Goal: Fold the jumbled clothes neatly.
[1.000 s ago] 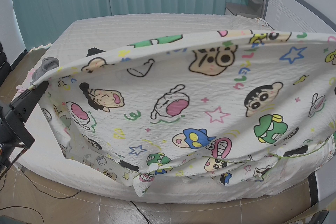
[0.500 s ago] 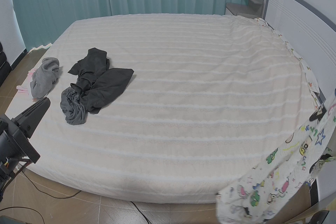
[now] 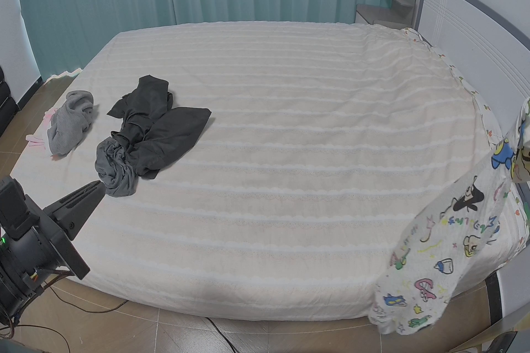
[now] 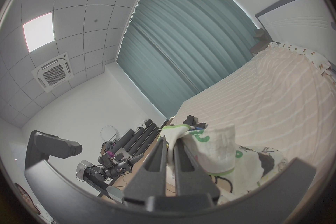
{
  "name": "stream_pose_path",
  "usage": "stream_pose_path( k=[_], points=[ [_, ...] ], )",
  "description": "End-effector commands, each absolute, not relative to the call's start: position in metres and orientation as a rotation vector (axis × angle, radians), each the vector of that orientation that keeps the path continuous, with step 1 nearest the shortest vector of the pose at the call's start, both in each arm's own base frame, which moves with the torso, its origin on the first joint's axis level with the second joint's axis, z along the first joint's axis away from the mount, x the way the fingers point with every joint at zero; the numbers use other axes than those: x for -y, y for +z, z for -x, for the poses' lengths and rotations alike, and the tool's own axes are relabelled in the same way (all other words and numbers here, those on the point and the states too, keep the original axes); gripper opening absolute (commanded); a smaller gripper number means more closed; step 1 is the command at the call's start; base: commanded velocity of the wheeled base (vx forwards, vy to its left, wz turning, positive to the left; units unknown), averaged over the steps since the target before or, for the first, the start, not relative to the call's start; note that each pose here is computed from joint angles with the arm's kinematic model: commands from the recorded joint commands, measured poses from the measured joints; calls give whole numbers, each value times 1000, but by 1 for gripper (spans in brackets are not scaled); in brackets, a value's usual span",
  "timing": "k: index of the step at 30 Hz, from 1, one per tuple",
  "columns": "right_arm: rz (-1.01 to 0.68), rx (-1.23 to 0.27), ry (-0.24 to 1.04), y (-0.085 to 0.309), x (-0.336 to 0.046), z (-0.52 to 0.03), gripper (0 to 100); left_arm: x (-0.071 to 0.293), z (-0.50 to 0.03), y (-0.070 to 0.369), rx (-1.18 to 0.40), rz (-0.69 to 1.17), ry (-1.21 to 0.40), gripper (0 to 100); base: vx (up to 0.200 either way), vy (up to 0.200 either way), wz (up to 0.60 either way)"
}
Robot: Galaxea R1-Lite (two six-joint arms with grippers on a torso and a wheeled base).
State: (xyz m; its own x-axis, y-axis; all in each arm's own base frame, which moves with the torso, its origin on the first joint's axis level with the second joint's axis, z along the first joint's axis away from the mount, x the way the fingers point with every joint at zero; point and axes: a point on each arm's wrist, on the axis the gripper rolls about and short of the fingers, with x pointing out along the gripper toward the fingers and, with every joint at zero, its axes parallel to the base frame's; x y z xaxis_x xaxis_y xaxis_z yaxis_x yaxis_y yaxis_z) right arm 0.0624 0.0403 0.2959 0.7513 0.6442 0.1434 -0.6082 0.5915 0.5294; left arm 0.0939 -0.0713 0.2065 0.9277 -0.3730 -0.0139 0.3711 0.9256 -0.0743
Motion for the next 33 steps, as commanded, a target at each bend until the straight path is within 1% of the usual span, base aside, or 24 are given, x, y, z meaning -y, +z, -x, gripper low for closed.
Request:
stream_pose_path(
  k=[1, 3, 5, 9, 14, 17, 18, 21, 22, 23, 27, 28, 31, 33],
  points=[
    [-589, -95, 761, 301, -49, -71, 0, 74, -95, 204, -44, 63, -393, 0, 0, 0, 0],
    [-589, -95, 766, 303, -51, -73, 0, 75, -96, 202, -51, 59, -403, 0, 0, 0, 0],
    [-590, -103, 768, 313, -59, -85, 0, 81, -98, 197, -83, 42, -437, 0, 0, 0, 0],
    [-604, -145, 792, 319, -76, -101, 0, 91, -103, 190, -137, 34, -493, 0, 0, 0, 0],
    [-635, -179, 766, 327, -103, -124, 0, 112, -110, 176, -255, 60, -628, 0, 0, 0, 0],
    [-677, -166, 786, 339, -112, -128, 0, 123, -119, 167, -317, 45, -654, 0, 0, 0, 0],
    [-706, -167, 808, 344, -118, -129, 0, 131, -124, 162, -345, 42, -668, 0, 0, 0, 0],
    [-722, -176, 832, 351, -131, -136, 0, 150, -138, 155, -352, 64, -682, 0, 0, 0, 0],
    [-722, -176, 832, 351, -131, -136, 0, 150, -138, 155, -352, 64, -682, 0, 0, 0, 0],
    [-729, -183, 835, 355, -143, -144, 0, 170, -152, 148, -326, 84, -698, 0, 0, 0, 0],
    [-784, -183, 850, 363, -160, -148, 0, 199, -159, 126, -335, 73, -745, 0, 0, 0, 0],
    [-796, -177, 850, 365, -162, -149, 0, 203, -159, 122, -339, 71, -752, 100, 0, 0, 0],
    [-824, -164, 842, 369, -171, -153, 0, 218, -163, 111, -347, 80, -771, 100, 0, 0, 0],
    [-826, -160, 841, 369, -172, -154, 0, 221, -164, 107, -354, 75, -772, 100, 0, 0, 0]
  ],
)
